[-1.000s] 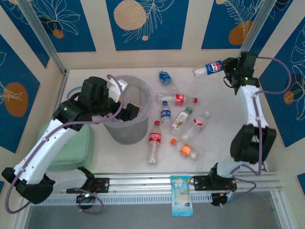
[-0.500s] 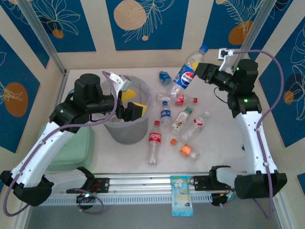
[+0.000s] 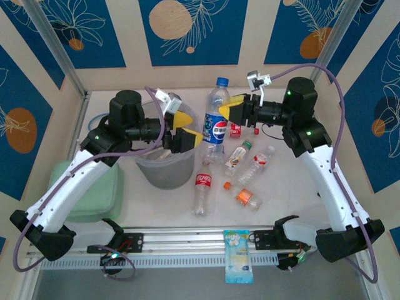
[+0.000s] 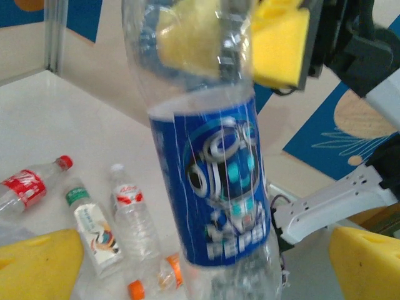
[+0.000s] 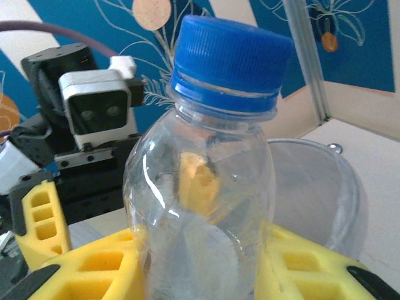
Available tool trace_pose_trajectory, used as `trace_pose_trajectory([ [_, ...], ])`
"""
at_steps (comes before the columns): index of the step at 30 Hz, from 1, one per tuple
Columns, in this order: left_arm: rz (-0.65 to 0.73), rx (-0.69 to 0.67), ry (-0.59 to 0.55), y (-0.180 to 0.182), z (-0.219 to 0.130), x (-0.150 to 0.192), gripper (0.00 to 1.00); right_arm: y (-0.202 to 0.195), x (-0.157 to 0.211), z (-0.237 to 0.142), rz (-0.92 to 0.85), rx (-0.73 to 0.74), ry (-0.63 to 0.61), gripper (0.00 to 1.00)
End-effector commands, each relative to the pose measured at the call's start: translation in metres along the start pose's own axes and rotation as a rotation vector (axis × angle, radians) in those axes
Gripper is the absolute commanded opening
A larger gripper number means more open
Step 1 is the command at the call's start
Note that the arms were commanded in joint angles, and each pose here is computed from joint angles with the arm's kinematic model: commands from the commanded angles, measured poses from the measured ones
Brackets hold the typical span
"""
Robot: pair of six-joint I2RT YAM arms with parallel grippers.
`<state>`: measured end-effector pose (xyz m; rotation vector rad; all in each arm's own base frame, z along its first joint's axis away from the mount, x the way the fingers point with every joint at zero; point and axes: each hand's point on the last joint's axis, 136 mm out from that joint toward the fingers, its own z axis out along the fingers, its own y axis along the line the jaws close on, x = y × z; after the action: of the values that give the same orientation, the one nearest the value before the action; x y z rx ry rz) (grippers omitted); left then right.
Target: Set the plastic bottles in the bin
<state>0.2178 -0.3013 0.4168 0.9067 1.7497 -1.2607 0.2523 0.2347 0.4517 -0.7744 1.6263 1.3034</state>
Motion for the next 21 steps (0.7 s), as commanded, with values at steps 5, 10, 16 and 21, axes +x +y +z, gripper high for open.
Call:
trace_pose_trajectory([
  [5,-0.003,0.057,-0.037,-0.007,0.016,-0.012,0.96,0.022,-0.009,0.016,-0.078,-0.084,0.008,0.04],
  [10,-0.020,0.067,-0.026,-0.004,0.022,-0.007,0.83,0.015,-0.011,0.026,-0.074,-0.069,-0.002,0.03],
  [16,-0.020,0.036,-0.034,-0.001,0.022,-0.011,0.57,0.002,-0.011,0.034,-0.055,-0.051,0.001,0.06],
  [21,-0.024,0.007,-0.040,0.003,0.021,-0.014,0.52,-0.006,-0.007,0.033,-0.030,-0.011,0.002,0.28],
])
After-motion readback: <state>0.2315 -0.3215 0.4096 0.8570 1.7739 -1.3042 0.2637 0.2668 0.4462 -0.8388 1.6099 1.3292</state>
